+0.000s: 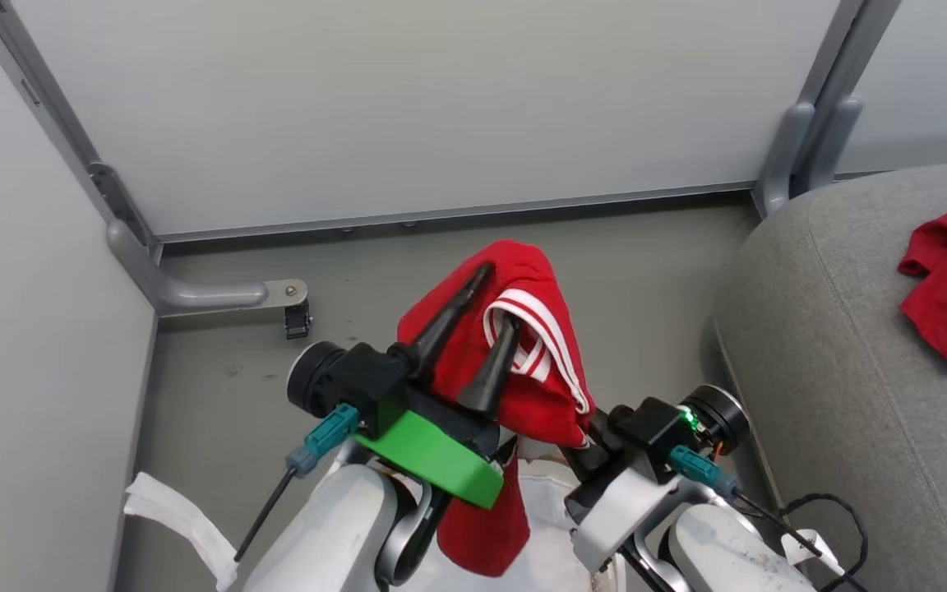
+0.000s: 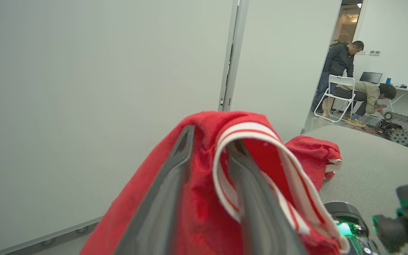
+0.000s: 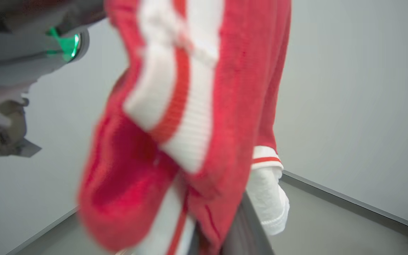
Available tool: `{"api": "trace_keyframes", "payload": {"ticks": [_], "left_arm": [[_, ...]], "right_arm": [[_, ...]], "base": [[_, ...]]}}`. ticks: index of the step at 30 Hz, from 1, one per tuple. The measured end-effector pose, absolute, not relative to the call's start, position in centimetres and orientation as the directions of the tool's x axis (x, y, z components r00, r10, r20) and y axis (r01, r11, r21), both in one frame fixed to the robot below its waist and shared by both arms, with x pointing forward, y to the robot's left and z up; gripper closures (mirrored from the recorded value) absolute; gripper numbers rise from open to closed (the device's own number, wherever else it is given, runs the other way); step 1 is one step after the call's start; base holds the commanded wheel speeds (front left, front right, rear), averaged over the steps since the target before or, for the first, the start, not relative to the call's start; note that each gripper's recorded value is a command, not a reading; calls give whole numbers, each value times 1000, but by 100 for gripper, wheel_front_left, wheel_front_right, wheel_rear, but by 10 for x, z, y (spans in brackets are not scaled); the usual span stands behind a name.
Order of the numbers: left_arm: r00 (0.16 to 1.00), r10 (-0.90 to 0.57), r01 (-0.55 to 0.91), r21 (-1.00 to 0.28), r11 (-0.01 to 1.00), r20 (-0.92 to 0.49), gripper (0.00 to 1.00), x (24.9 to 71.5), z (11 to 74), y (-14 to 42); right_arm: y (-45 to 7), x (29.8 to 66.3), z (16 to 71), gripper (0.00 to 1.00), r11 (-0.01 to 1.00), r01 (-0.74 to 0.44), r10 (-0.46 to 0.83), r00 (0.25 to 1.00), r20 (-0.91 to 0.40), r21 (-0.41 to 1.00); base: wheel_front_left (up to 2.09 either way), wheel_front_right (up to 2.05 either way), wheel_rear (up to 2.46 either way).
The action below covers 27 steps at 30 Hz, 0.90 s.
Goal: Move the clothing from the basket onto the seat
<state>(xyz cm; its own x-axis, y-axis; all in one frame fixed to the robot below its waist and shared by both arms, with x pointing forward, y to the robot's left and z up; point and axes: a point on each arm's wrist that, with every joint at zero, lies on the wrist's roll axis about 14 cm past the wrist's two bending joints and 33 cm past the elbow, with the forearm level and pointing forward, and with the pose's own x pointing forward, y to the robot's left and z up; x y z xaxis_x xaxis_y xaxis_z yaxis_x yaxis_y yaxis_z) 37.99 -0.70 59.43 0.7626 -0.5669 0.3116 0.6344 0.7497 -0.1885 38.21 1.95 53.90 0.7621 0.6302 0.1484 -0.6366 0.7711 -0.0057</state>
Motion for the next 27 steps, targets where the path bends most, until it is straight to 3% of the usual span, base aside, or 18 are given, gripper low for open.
{"api": "trace_keyframes", "payload": {"ticks": [14, 27], "left_arm": [[669, -688, 743, -207, 637, 283, 0, 374, 578, -66], [451, -860, 887, -222, 404, 237, 0, 344, 556, -156]], "right_arm": [[-88, 376, 521, 100, 936, -348, 342, 934, 105, 48], [-209, 336, 516, 100, 998, 27, -31, 996, 85, 53]], "base": [[0, 0, 0], [0, 0, 0]]}}
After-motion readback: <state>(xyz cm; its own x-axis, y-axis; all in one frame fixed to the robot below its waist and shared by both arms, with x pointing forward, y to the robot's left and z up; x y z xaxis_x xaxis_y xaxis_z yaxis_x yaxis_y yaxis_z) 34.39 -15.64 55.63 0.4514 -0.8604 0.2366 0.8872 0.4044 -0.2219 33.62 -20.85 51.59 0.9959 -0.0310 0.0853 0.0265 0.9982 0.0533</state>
